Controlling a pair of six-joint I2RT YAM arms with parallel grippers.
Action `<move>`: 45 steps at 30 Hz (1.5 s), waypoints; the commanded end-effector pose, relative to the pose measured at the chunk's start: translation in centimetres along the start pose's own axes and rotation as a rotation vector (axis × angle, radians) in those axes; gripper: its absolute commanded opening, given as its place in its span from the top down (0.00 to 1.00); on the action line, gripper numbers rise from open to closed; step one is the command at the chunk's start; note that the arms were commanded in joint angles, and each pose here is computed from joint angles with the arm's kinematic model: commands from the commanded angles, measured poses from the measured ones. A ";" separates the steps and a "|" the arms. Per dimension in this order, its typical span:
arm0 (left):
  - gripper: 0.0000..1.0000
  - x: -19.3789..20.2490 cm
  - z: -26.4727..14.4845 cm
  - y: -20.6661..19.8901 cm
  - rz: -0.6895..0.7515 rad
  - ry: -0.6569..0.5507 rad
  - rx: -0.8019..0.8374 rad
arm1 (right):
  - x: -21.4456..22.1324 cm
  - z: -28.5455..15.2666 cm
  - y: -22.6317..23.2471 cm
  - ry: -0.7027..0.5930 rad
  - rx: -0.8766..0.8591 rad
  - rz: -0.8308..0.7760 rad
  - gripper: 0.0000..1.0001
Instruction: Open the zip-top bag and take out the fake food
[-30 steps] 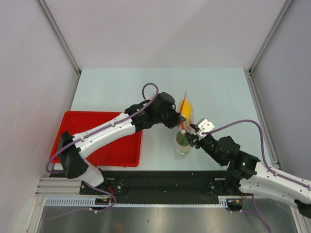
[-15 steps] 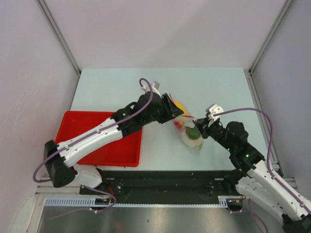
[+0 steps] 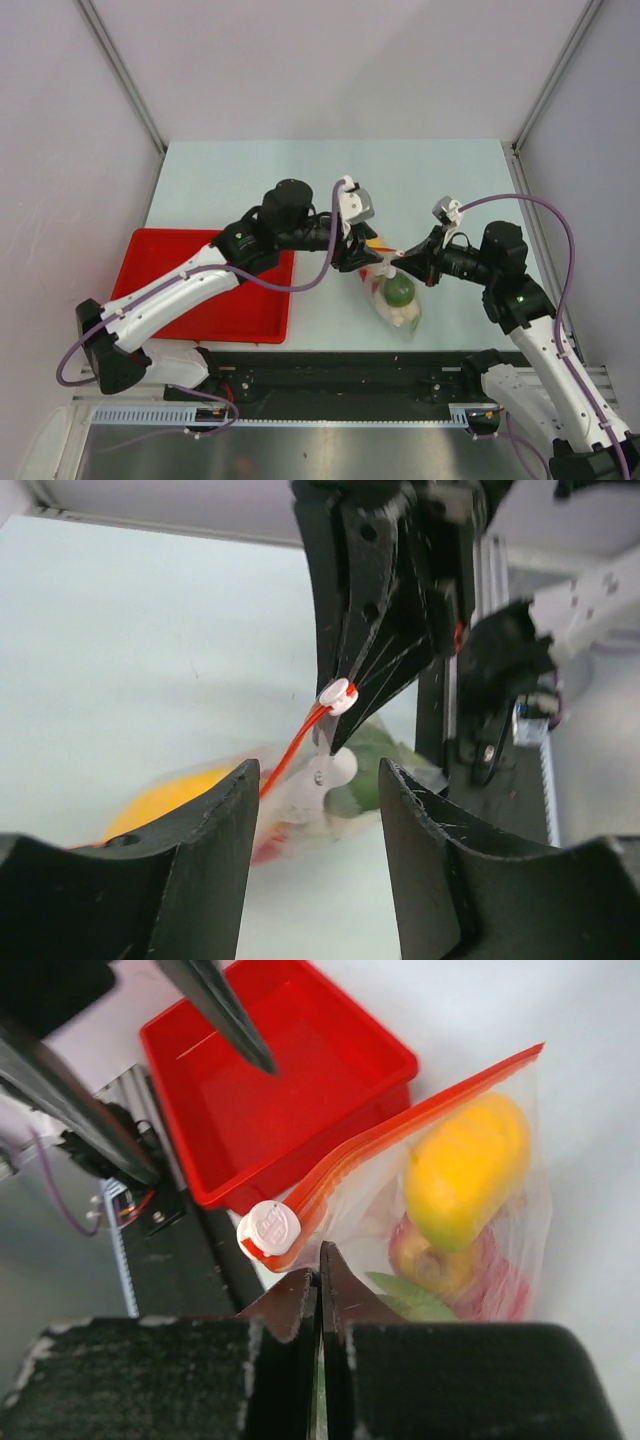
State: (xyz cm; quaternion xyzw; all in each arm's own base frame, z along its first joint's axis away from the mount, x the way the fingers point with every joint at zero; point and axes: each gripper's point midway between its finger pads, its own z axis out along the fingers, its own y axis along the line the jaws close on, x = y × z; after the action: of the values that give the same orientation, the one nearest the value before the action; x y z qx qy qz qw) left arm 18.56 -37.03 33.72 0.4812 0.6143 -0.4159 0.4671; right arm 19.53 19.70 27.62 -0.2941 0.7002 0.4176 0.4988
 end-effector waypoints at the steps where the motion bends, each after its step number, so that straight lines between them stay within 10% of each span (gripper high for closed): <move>1: 0.45 0.8 1.0 -1.3 0.289 0.045 0.192 | -1.4 -0.7 2.5 -0.008 -0.107 0.006 1.00; 25: 0.55 0.4 4.3 -3.2 0.336 -0.012 0.399 | -0.6 -0.8 2.0 0.040 -0.116 0.054 1.00; 39: 1.00 0.8 4.9 -2.8 0.321 0.020 0.397 | -0.8 -1.0 1.7 0.029 -0.087 0.054 1.00; 45: 1.00 0.0 5.0 -2.8 0.272 0.028 0.389 | -1.4 -2.1 1.6 -0.013 -0.006 0.021 0.60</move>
State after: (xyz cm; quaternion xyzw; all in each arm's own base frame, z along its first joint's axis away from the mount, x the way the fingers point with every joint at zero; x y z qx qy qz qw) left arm 17.03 -41.79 30.23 0.6489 0.4764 -0.4385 0.3997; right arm 17.74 19.36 26.39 -0.2823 0.7247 0.4505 0.4385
